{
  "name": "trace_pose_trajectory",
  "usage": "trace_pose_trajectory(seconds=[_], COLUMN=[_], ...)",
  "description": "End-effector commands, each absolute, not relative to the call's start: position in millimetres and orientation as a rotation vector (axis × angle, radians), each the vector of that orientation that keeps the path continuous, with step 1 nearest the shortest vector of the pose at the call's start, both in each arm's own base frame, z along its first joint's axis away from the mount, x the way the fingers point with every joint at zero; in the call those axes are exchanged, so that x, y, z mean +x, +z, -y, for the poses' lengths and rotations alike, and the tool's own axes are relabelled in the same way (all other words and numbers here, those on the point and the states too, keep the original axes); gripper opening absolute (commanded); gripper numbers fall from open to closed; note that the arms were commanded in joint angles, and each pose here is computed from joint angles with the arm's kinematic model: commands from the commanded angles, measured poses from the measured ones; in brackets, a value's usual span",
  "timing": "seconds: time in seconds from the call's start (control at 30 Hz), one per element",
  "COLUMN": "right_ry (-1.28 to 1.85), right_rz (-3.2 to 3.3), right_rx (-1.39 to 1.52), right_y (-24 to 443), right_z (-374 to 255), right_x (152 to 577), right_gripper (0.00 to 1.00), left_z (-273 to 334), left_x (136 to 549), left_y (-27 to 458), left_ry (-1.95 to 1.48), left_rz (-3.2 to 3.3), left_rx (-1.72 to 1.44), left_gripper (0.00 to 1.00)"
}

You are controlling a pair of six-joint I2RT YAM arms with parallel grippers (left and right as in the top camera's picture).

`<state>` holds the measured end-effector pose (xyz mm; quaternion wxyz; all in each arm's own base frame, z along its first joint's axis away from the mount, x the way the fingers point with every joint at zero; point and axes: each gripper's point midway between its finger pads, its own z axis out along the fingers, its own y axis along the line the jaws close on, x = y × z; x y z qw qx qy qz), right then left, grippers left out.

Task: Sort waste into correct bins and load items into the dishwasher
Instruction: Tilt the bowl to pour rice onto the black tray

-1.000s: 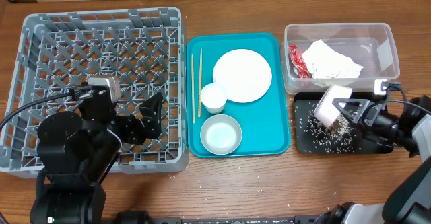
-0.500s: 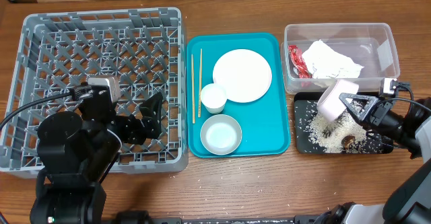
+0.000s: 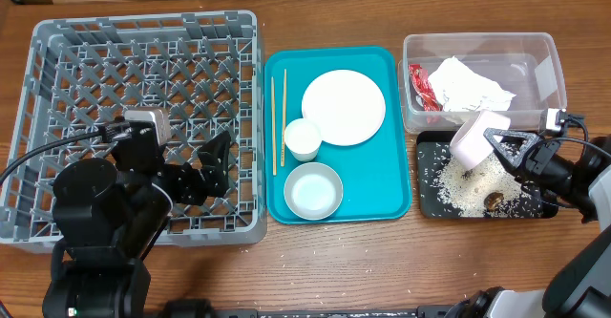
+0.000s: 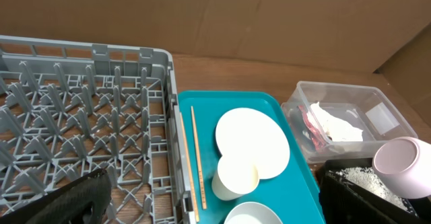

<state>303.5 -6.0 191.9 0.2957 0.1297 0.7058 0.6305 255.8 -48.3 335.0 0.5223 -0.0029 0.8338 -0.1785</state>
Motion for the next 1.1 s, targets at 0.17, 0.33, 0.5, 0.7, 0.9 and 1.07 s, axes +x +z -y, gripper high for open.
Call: trace_pose_trajectory(seconds=[0.17,0.33,0.5,0.7,0.9,1.07], right_ry=[1.715,1.714,1.711,1.698,1.654,1.576], right_rz=[-1.850,-1.882,-1.894,-1.968,-1.979,-2.042], right_rx=[0.373,0.408,0.416,0.478,0.424,0.401], right_y=[203.0,198.5,196.6,186.7,194.2,203.2], right_z=[5.3,4.7,4.4,2.1,1.9,2.8], right_x=[301.4,300.5,300.1,295.6,295.6,294.0], right_gripper=[0.04,0.04,0.04,0.04,0.04,0.04], left_z=[48.0,48.0,48.0,48.0,48.0,48.0], left_x=[254.5,254.5,254.5,254.5,254.5,254.5], left_y=[344.6,344.6,344.6,344.6,344.6,344.6], left_ry=[-0.442,-0.442,-0.442,-0.442,-0.442,-0.442], left_rz=[-1.975,-1.975,-1.975,-1.975,-1.975,-1.975], left_rx=[-0.016,-0.016,-0.016,-0.016,-0.016,-0.016], left_gripper=[1.00,1.00,1.00,1.00,1.00,1.00])
